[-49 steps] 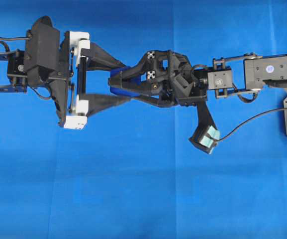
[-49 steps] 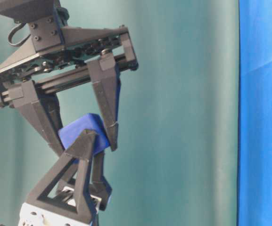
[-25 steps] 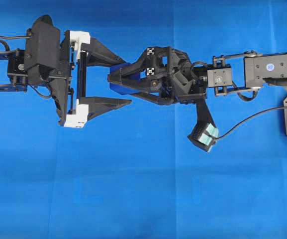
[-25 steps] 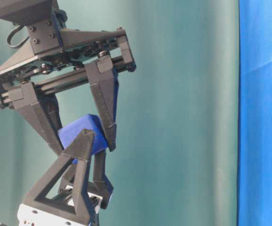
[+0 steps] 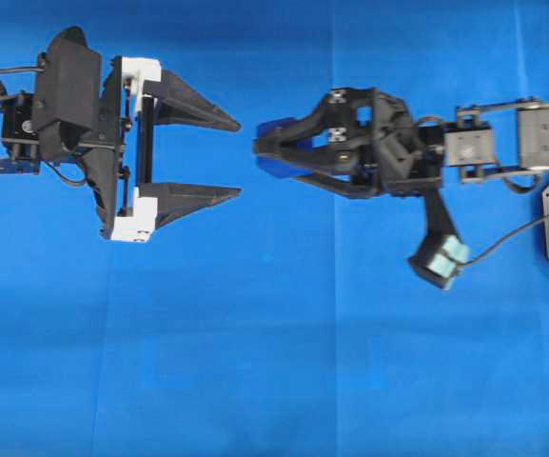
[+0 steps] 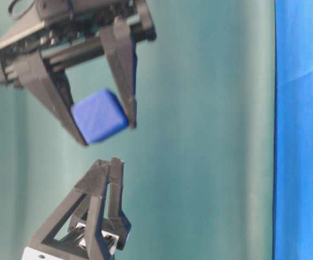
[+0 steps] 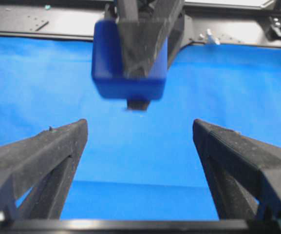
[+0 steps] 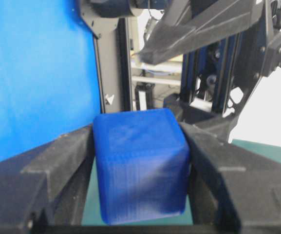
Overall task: Handover the blue block to the right arm after grasping it with the left arm, then place it in the designated position.
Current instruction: 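Open the left gripper and pull the right gripper back with the cube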
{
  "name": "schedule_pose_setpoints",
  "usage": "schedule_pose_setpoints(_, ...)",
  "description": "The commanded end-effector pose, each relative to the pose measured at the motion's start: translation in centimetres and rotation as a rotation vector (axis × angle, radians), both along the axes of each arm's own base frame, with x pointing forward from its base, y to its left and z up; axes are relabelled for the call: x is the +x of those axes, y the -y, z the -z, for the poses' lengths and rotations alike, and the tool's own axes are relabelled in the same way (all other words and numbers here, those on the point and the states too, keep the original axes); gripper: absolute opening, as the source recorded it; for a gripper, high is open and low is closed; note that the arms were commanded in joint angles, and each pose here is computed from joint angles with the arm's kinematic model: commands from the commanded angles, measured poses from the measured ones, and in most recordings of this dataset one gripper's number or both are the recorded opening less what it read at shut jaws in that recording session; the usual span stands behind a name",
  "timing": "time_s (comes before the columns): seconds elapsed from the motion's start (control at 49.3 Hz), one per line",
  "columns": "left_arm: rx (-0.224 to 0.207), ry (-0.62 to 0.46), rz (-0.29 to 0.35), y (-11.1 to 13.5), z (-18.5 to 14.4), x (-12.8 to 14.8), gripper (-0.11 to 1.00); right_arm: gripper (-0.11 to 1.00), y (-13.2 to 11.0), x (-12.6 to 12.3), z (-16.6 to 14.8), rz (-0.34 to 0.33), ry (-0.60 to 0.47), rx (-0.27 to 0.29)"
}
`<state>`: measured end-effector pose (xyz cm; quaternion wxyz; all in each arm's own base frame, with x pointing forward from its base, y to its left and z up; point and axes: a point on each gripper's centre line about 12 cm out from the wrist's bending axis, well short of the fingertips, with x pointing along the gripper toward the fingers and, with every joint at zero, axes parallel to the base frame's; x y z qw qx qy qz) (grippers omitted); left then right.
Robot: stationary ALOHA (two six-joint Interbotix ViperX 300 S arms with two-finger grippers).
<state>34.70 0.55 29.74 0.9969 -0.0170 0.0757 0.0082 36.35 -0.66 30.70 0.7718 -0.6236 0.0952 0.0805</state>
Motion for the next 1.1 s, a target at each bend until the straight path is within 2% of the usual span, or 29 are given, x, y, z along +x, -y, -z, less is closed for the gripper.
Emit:
schedule_pose_setpoints(0.0,0.001,0.037,-0.002,0.0,-1.1,-0.4,0.92,0.46,-0.1,-1.2,-1.6,0.0,0.042,0.004)
schedule_pose_setpoints(0.365,-0.001,0.045,-0.002,0.0,-1.0,-2.3,0.92,0.46,-0.2,-4.7,-1.7,0.022,0.013,-0.005)
schedule_pose_setpoints(0.588,-0.001,0.048,-0.002,0.0,-1.0,-2.5,0.92,0.46,-0.3,-5.1,-1.7,0.024,0.01,-0.006)
schedule_pose_setpoints(0.69,-0.001,0.048,-0.002,0.0,-1.0,-2.5,0.92,0.46,-0.3,-5.1,-1.7,0.027,0.01,0.018)
schedule_pose_setpoints(0.751,-0.001,0.049,-0.002,0.0,-1.0,-2.5,0.92,0.46,-0.3,-5.1,-1.8,0.041,0.013,0.07)
schedule_pose_setpoints(1.075,0.002,0.046,-0.002,0.0,-0.9,-2.6,0.92,0.46,-0.3,-5.2,-2.1,0.173,0.022,0.634)
